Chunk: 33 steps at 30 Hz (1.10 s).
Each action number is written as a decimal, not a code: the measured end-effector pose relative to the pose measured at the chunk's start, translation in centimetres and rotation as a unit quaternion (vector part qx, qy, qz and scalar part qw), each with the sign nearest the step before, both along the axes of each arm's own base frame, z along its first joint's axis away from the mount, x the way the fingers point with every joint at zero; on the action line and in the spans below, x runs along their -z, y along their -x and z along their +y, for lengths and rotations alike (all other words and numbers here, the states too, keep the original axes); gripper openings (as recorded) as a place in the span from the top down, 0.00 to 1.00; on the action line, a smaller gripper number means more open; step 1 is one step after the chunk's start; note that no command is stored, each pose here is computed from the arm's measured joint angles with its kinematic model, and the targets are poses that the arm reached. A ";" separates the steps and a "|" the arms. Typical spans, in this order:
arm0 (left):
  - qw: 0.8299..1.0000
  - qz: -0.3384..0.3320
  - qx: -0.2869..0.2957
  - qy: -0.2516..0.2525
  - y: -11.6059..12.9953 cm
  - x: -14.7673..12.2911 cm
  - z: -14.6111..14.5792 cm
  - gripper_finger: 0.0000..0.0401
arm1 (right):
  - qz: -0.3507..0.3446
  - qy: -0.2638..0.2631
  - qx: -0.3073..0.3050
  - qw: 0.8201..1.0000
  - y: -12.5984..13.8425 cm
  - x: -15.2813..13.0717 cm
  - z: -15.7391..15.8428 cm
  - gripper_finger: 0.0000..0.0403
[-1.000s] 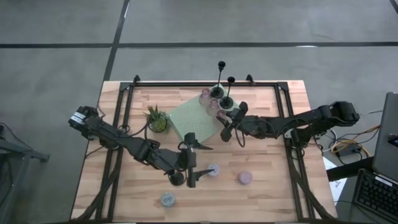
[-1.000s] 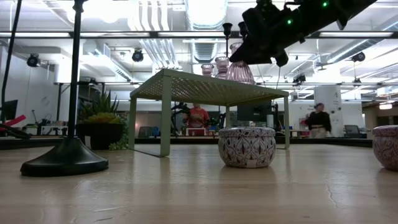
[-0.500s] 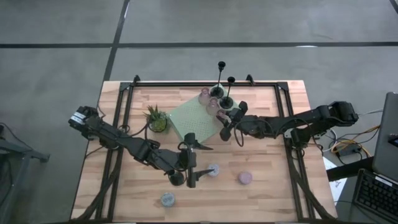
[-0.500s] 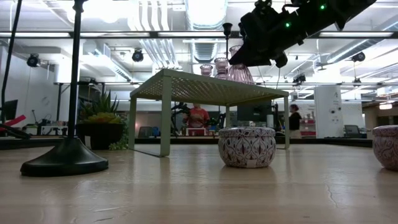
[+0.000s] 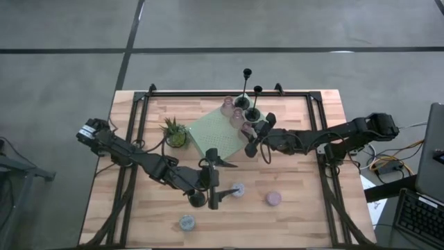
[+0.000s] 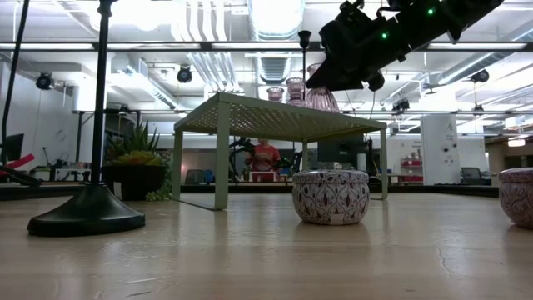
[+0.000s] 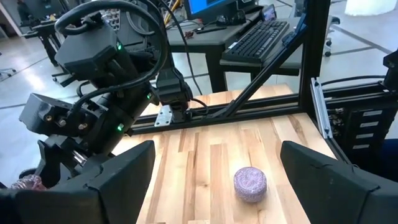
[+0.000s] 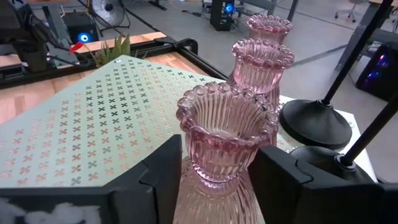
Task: Pick & Place candle stick holders
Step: Put the pink glass candle holder on the shelf aligned with the other pink glass candle holder
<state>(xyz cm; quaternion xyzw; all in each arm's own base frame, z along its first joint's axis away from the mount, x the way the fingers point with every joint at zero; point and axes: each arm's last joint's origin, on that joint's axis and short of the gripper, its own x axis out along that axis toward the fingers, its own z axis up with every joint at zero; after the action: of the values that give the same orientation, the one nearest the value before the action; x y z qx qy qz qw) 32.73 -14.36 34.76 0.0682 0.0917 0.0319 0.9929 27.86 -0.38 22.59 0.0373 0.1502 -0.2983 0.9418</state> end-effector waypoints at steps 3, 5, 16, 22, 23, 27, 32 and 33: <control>1.000 0.000 -0.001 0.008 0.0 0.0 0.0 0.13 | 0.001 0.003 -0.001 1.000 0.0 0.0 0.0 0.54; 1.000 0.001 -0.001 0.007 0.0 0.0 0.0 0.12 | 0.002 0.003 -0.001 1.000 0.0 0.0 0.0 0.52; 1.000 0.014 -0.001 0.001 0.0 0.3 0.0 0.13 | 0.002 0.005 -0.013 1.000 0.9 -1.0 0.5 0.39; 1.000 0.023 -0.004 0.009 -0.2 0.9 -0.1 0.13 | -0.010 0.003 -0.040 0.999 2.2 -2.4 1.8 0.36; 1.000 0.024 -0.004 0.011 -0.2 1.0 -0.1 0.13 | -0.014 0.002 -0.046 0.999 2.5 -2.7 2.1 0.36; 0.999 0.028 -0.006 0.020 -0.1 1.4 -0.1 0.13 | -0.015 -0.001 -0.071 0.997 3.5 -3.4 3.1 0.36; 0.999 0.040 -0.008 0.025 -0.1 2.4 -0.1 0.13 | -0.008 -0.005 -0.095 0.995 4.7 -3.9 4.2 0.38; 0.999 0.044 -0.009 0.024 -0.1 2.6 0.0 0.13 | -0.011 -0.009 -0.098 0.995 4.8 -4.0 4.3 0.39</control>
<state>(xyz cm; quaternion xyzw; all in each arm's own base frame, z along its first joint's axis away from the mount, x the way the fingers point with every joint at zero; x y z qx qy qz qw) 32.84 -14.36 32.12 0.0449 0.1365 0.0357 0.9890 23.02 3.91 26.63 0.0342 0.1450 -0.2033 0.9677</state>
